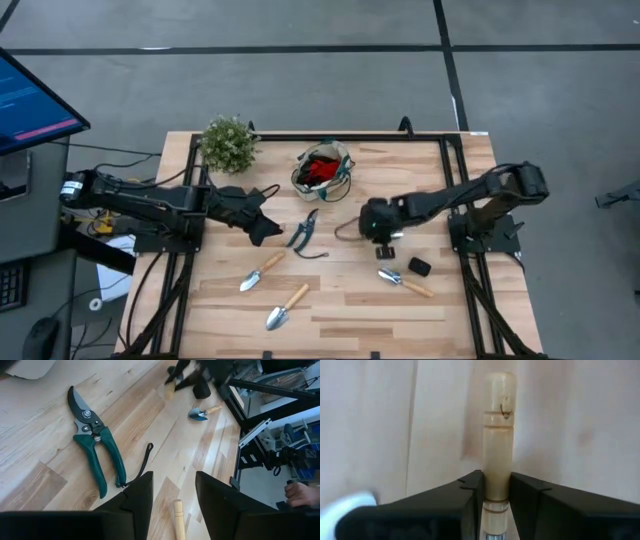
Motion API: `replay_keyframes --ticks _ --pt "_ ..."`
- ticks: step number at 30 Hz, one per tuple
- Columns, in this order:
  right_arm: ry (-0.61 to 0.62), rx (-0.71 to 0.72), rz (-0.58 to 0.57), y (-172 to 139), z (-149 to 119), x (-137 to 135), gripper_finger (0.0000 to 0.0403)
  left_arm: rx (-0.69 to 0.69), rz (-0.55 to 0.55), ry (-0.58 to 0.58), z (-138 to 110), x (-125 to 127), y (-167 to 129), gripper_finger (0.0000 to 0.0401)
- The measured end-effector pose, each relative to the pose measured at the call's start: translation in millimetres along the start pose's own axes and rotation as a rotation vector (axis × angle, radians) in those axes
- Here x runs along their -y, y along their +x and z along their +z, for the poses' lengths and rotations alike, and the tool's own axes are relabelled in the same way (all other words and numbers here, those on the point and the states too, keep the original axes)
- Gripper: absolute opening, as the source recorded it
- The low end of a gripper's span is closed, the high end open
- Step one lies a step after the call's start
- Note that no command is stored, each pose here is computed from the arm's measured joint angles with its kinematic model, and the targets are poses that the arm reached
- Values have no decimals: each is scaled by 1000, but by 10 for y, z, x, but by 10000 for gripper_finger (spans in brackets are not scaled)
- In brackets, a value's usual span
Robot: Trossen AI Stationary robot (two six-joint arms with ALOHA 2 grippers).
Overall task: Pick & Place Garden tools in Gardening bag
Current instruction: Put the brown trowel into the light brown gardening bag
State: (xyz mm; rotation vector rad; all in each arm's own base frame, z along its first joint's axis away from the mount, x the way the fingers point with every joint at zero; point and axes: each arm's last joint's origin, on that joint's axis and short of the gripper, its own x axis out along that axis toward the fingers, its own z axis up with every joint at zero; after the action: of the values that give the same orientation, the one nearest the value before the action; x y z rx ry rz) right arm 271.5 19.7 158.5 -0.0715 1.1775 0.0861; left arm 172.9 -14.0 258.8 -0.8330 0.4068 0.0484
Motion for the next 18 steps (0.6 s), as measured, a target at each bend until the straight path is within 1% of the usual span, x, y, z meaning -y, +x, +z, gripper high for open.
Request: replay_keyframes --ticks 2,4,8,10,14,18 --pt "43 69 -8 -176 21 93 59 1 1 -1 0 0 0 140" --pt "104 168 -14 -384 43 195 59 3 2 -1 1 0 0 135" --pt "268 478 -6 -922 90 388 59 6 -1 -1 4 3 0 125" --pt "319 655 20 -1201 102 441 59 7 -1 -1 4 3 0 122" --pt "337 983 72 -1707 91 474 59 18 6 -1 8 2 0 116" --pt "294 1222 173 -2078 41 462 59 33 19 4 13 -2 -1 113"
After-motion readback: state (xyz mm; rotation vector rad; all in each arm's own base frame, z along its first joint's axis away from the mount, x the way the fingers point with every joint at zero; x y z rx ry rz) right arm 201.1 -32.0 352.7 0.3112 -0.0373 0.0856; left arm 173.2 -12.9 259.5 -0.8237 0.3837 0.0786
